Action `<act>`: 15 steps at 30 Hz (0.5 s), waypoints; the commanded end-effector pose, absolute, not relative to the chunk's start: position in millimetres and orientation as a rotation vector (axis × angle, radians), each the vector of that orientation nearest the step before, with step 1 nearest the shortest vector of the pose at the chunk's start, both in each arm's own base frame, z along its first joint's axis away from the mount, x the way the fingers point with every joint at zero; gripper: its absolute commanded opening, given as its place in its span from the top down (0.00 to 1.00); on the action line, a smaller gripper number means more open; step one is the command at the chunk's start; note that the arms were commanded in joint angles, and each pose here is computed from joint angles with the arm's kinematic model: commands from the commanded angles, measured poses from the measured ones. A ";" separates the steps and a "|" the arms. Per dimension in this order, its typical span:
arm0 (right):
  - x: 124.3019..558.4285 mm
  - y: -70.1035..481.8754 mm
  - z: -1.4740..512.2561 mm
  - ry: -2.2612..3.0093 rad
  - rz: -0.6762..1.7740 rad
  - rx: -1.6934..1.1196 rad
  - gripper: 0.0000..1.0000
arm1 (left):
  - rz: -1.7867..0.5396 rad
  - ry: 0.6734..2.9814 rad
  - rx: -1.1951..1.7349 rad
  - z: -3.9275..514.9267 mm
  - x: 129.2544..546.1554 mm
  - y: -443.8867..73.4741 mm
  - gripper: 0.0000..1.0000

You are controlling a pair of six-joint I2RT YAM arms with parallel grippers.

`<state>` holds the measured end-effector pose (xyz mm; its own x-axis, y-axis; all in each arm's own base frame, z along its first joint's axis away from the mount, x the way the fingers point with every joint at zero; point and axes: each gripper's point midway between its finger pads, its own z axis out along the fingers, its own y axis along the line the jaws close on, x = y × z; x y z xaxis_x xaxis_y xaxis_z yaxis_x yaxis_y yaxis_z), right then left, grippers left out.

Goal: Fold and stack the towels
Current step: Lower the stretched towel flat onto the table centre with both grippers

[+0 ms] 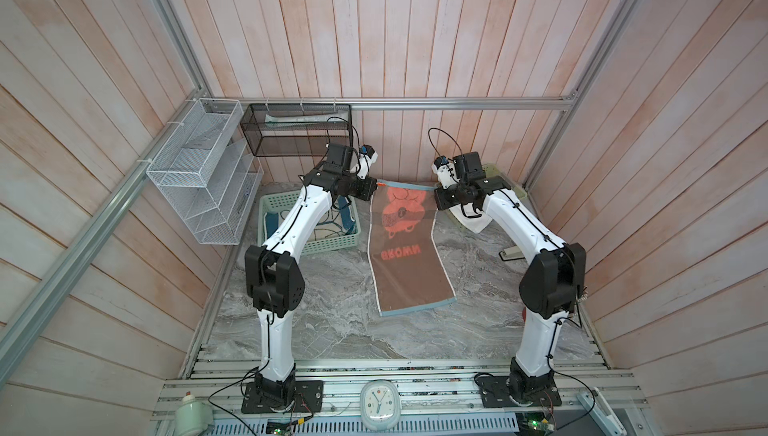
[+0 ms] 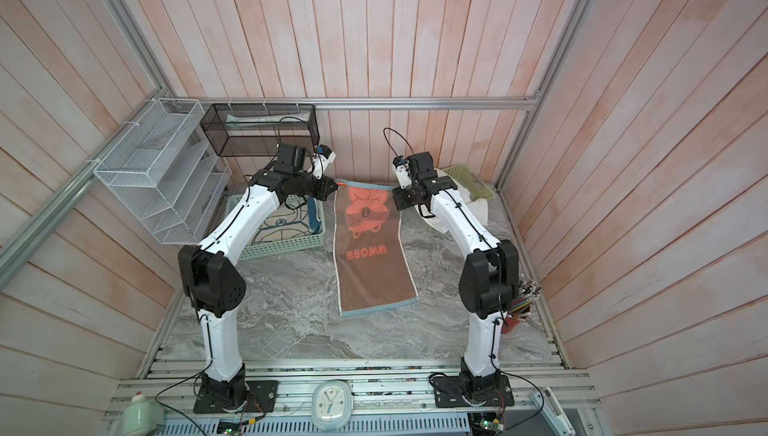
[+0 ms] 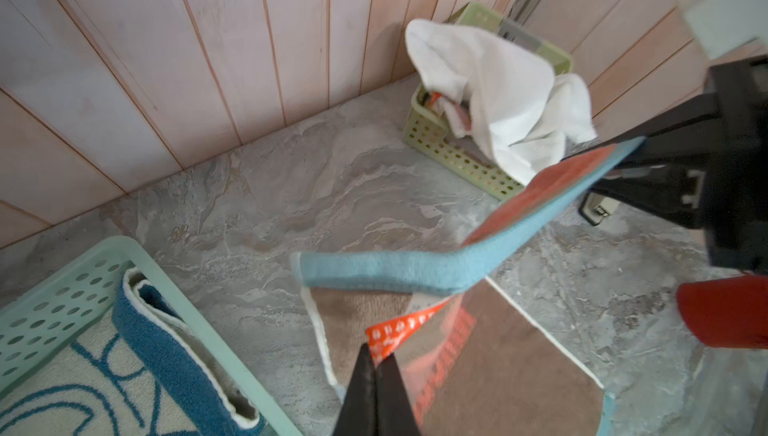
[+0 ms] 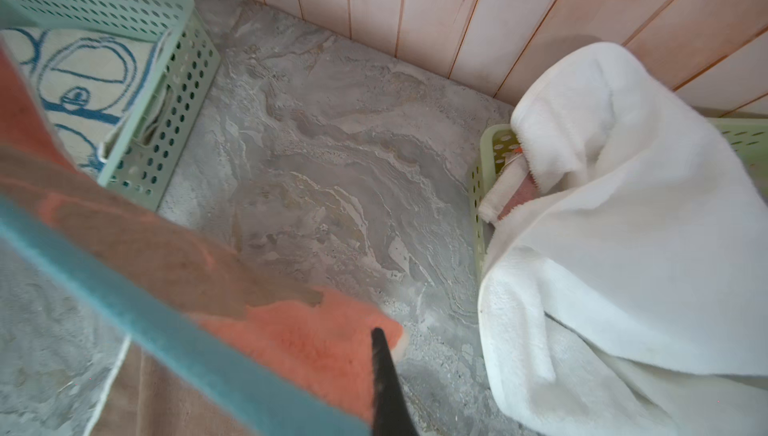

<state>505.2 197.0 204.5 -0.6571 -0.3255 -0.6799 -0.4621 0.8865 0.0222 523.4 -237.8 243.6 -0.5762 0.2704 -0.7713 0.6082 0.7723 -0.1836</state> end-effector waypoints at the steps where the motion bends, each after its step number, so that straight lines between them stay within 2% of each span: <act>1: 521.7 166.8 205.9 2.348 0.108 -0.500 1.00 | -0.468 2.140 0.645 237.6 542.8 -221.8 1.00; 7: 502.8 160.4 187.1 2.390 0.093 -0.500 1.00 | -0.441 2.139 0.613 209.7 517.4 -210.9 1.00; 11: 469.4 159.6 169.2 2.424 0.120 -0.506 1.00 | -0.480 2.130 0.595 192.0 473.2 -211.4 1.00; 15: 418.0 161.8 130.0 2.520 0.183 -0.507 1.00 | -0.568 2.166 0.576 158.9 423.4 -219.9 1.00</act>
